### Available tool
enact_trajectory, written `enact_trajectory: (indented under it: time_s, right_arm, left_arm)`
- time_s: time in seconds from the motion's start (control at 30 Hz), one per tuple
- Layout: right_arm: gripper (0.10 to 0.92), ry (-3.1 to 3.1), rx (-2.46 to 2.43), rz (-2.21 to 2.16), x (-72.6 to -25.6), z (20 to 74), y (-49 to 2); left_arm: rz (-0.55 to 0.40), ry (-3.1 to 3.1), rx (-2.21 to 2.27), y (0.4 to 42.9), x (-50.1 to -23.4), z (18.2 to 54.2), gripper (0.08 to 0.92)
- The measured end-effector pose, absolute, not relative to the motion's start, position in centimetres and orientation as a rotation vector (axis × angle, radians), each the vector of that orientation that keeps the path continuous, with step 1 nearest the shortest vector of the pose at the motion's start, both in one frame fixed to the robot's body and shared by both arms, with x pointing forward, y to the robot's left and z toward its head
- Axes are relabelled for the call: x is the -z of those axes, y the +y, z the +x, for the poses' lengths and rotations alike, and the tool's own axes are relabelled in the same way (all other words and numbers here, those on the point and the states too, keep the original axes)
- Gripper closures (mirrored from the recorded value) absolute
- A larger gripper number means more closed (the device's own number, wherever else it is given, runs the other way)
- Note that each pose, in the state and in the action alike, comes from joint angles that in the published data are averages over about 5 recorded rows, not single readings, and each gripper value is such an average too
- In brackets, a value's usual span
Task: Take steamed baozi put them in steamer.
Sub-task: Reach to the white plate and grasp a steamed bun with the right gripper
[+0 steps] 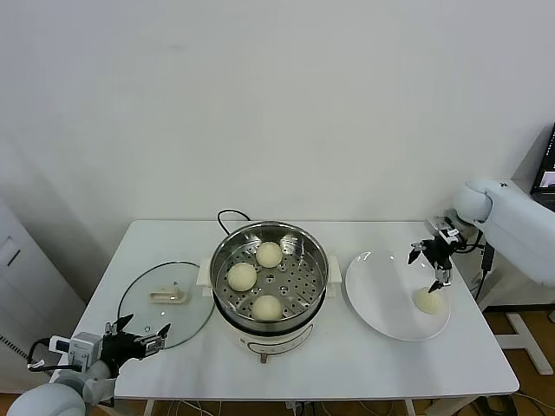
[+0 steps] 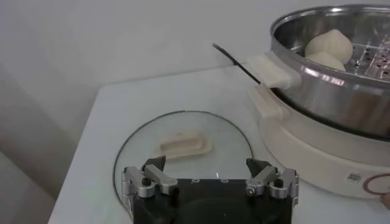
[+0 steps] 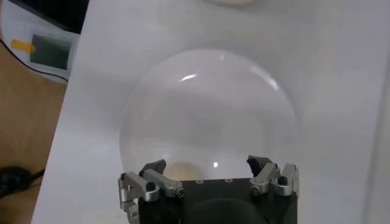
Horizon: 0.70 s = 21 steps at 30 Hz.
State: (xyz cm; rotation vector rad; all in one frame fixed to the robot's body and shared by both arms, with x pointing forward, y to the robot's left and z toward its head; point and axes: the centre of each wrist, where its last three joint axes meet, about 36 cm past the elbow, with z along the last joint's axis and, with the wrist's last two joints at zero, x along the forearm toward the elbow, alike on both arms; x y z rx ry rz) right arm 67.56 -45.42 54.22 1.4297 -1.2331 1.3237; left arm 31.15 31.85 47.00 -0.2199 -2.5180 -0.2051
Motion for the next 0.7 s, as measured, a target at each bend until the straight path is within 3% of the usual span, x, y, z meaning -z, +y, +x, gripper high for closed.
enact_trajectory:
  time_s: [0.7]
  right_arm:
    - [0.220, -1.243, -1.324, 1.344, -47.3, 66.0, -47.7]
  left_arm:
    - [-0.229, -2.514, 0.204, 31.6, -47.0, 31.0, 0.177]
